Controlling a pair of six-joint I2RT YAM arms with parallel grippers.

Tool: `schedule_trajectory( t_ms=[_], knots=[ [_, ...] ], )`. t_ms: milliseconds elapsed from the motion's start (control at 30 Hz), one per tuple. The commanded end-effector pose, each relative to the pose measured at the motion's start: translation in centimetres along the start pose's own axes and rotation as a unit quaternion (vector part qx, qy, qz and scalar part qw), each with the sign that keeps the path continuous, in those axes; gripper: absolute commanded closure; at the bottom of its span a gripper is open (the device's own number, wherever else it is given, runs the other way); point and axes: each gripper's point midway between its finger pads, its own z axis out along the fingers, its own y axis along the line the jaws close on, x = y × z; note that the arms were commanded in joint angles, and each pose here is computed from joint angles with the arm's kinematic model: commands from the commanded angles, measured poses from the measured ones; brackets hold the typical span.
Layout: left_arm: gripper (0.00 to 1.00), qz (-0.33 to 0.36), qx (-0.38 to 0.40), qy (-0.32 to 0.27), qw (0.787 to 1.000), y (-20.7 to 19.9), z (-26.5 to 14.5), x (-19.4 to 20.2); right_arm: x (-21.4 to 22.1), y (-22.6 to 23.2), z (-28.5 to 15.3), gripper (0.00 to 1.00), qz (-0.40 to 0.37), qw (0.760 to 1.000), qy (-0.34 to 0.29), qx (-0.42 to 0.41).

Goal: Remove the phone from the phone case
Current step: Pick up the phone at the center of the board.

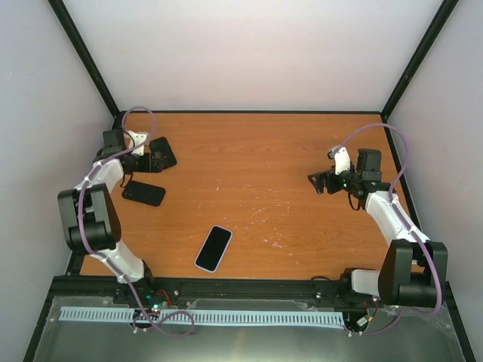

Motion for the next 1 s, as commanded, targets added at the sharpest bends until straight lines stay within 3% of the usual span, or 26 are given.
schedule_trajectory(
  t_ms=[0,333,633,967],
  knots=[
    [0.00,-0.050,-0.054,0.003,0.997,3.2,1.5,-2.3,-2.1,0.4,-0.8,0.00,0.012,1.000,-0.017,-0.012],
    [0.00,-0.113,-0.057,0.043,0.991,6.0,6.4,-3.3,-3.8,0.8,-2.0,0.00,0.012,0.999,-0.032,-0.014],
    [0.00,-0.130,-0.051,0.058,0.989,7.1,9.3,-3.2,-3.4,0.8,-1.6,0.00,0.019,0.999,-0.032,-0.018],
    [0.00,-0.100,-0.003,0.079,0.992,4.7,12.6,-3.5,-3.4,1.1,-1.6,0.00,0.022,0.999,-0.035,-0.025]
  ],
)
